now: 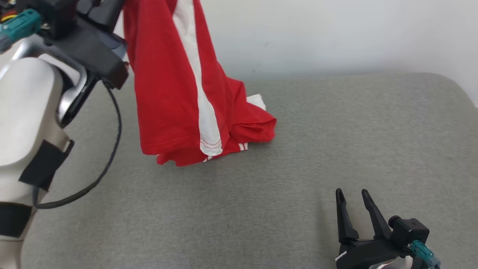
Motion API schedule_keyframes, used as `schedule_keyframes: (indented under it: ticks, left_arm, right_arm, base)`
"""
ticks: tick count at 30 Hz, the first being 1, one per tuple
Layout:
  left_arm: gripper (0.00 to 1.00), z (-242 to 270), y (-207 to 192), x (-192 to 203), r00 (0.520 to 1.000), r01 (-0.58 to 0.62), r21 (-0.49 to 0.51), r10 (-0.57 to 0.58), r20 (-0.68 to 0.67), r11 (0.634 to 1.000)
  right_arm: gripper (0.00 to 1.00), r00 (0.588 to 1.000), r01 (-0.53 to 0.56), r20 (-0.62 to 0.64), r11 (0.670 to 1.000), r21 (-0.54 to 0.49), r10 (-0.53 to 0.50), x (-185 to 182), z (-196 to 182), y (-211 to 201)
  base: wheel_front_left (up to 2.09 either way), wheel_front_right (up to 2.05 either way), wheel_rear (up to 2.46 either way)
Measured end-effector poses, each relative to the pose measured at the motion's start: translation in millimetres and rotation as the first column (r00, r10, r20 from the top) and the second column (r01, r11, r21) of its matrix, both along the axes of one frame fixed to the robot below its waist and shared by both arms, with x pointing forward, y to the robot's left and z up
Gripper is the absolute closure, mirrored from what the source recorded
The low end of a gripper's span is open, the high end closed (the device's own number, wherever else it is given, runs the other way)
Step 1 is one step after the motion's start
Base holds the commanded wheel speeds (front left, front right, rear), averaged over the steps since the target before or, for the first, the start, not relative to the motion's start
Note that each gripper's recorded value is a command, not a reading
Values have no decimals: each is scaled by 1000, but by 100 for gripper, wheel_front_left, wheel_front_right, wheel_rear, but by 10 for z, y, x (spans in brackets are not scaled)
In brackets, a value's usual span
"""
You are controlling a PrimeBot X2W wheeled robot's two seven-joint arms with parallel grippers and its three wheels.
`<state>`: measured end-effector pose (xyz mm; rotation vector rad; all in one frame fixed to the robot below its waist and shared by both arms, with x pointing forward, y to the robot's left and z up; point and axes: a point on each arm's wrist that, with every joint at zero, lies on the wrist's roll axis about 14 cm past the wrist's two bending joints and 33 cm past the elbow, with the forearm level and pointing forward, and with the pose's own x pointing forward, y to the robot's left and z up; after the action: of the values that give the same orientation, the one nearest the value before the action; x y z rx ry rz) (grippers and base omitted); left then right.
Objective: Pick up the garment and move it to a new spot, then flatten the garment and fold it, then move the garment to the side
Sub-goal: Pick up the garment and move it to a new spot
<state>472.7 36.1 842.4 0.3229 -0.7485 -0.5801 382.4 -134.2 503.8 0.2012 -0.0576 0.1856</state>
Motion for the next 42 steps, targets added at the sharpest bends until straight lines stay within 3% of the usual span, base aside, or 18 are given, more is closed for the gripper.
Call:
schedule_keyframes:
  ticks: [4, 7, 10, 14, 18, 25, 36, 42]
  left_arm:
    - [100, -130, 292, 95, 996, -81, 13, 81, -28, 997]
    - [100, -313, 733, 195, 979, -191, 12, 191, -72, 982]
    - [100, -488, 1253, 268, 943, -316, 7, 315, -111, 949]
    - [100, -657, 1567, 292, 914, -382, -7, 376, -154, 924]
    - [100, -824, 1964, 297, 869, -468, -23, 456, -193, 883]
    - [100, -1077, 2674, 283, 760, -626, -16, 605, -237, 780]
    - [100, -1109, 3487, 265, 613, -776, 15, 760, -214, 630]
    - [100, -1173, 3530, 281, 607, -782, 0, 760, -233, 624]
  right_arm:
    - [0, 999, -41, 5, 999, -12, 41, 54, 6, 135]
    - [0, 995, -94, 29, 995, -21, 95, 152, 71, 319]
    - [0, 987, -159, 28, 986, -50, 161, 213, 40, 539]
    - [0, 978, -201, 50, 977, -74, 205, 300, 90, 693]
    - [0, 962, -259, 59, 961, -96, 265, 386, 106, 910]
    - [0, 927, -364, 54, 925, -111, 372, 491, 73, 1304]
    - [0, 898, -434, 37, 895, -101, 439, 604, -67, 1567]
    - [0, 894, -444, 15, 891, -97, 447, 615, -149, 1599]
  base:
    - [0, 0, 0]
    - [0, 0, 0]
    - [0, 0, 0]
    - [0, 0, 0]
    - [0, 0, 0]
    - [0, 0, 0]
    - [0, 0, 0]
    - [0, 0, 0]
